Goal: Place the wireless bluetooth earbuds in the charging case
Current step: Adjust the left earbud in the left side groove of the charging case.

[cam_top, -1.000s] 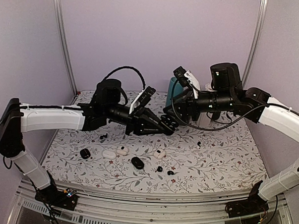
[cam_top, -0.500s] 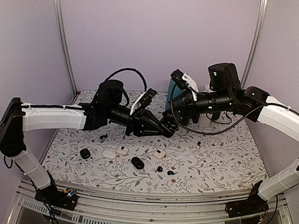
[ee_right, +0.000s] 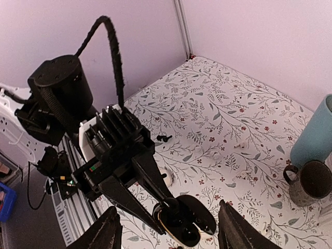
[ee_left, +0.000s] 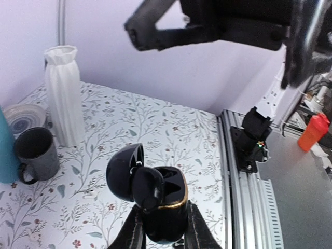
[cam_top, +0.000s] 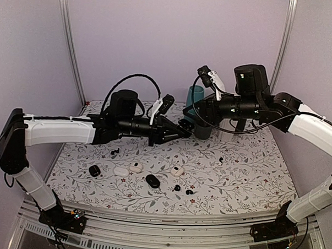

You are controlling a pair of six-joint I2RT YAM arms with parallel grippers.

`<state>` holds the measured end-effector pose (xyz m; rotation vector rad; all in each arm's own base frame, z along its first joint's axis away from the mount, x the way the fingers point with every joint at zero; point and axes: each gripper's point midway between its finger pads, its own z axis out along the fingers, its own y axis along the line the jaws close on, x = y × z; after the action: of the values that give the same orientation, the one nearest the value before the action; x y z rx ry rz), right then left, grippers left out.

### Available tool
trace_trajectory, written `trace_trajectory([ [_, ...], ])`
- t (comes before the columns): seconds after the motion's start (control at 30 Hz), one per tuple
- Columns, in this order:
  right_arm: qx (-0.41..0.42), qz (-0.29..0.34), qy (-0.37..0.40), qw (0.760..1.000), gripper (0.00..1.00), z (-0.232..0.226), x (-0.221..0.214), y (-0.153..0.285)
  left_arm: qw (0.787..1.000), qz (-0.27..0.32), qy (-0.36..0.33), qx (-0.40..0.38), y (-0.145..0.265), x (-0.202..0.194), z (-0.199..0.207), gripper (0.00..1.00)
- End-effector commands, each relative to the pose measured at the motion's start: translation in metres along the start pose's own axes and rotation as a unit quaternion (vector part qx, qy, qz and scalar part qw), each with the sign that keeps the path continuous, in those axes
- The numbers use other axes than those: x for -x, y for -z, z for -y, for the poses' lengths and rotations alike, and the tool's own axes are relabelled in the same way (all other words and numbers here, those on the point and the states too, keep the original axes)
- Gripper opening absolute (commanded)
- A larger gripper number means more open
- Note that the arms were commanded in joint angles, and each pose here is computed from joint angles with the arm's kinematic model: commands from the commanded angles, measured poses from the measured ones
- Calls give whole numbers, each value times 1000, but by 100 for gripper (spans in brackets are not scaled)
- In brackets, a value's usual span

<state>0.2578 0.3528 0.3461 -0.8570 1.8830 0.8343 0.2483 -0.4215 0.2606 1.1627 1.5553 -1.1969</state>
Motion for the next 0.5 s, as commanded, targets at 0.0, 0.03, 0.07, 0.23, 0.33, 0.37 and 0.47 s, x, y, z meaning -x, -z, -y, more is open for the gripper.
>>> trace_trajectory([
  [0.0,-57,27,-141,988,62,20,15,-3,992,29,-30,123,17,25,-33,0],
  [0.03,-65,23,-158,985,61,23,13,-5,990,31,-32,136,19,27,-37,0],
  [0.07,-72,24,-181,981,60,26,12,-5,988,33,-34,147,19,27,-39,0],
  [0.23,-43,32,-251,967,52,10,9,-19,980,36,-50,187,21,31,-46,0],
  [0.33,-33,39,-264,963,48,4,13,-25,980,34,-50,192,20,29,-47,0],
  [0.37,-32,42,-269,962,47,4,13,-26,979,34,-50,194,19,29,-47,0],
  [0.47,-37,47,-283,957,40,6,12,-31,978,31,-54,199,18,28,-47,0],
])
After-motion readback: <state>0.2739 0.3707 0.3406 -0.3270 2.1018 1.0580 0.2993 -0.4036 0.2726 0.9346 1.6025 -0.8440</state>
